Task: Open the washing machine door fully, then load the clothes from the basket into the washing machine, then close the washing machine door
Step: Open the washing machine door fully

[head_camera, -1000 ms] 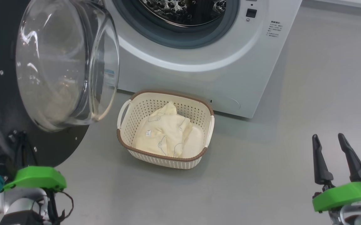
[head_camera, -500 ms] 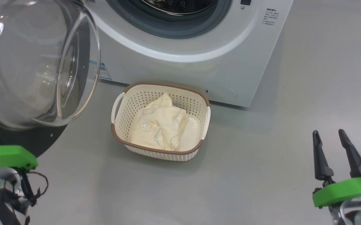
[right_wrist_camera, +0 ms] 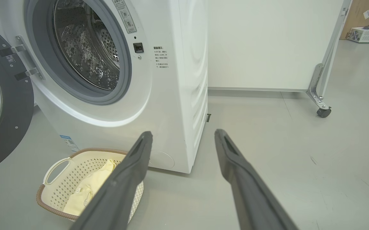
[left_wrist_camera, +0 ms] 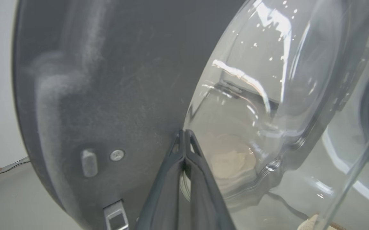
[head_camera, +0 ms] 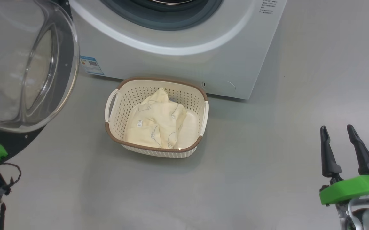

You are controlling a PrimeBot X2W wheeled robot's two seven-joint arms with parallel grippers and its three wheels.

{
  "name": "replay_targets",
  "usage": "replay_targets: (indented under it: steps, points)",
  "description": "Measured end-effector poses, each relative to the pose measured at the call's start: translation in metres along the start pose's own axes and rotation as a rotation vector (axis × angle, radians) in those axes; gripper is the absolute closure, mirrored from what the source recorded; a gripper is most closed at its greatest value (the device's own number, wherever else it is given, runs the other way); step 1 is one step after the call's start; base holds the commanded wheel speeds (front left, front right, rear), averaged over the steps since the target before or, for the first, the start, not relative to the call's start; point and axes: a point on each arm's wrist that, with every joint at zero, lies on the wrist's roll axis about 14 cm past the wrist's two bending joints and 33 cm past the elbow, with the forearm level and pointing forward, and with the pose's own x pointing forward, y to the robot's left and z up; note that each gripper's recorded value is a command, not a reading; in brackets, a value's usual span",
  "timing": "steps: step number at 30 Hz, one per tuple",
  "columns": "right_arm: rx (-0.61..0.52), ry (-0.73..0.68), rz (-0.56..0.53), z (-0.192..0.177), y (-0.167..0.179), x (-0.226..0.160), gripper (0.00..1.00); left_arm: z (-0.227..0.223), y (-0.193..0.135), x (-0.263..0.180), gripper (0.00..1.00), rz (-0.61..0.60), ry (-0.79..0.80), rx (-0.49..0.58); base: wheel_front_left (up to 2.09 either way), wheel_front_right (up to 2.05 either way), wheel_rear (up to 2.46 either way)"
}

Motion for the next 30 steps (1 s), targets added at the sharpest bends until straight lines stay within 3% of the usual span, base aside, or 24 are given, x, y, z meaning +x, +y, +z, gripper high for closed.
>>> replay_targets:
  steps: [18,30]
  points:
    - [-0.006,-0.031,-0.014,0.011,-0.004,-0.001,0.0,0.019,0.009,0.009,1.0,0.012,-0.053,-0.011,0.0,0.0,0.0]
    - [-0.012,-0.053,-0.016,0.021,-0.004,-0.009,0.0,0.012,-0.01,-0.035,1.0,-0.099,-0.096,-0.036,0.0,0.0,0.0]
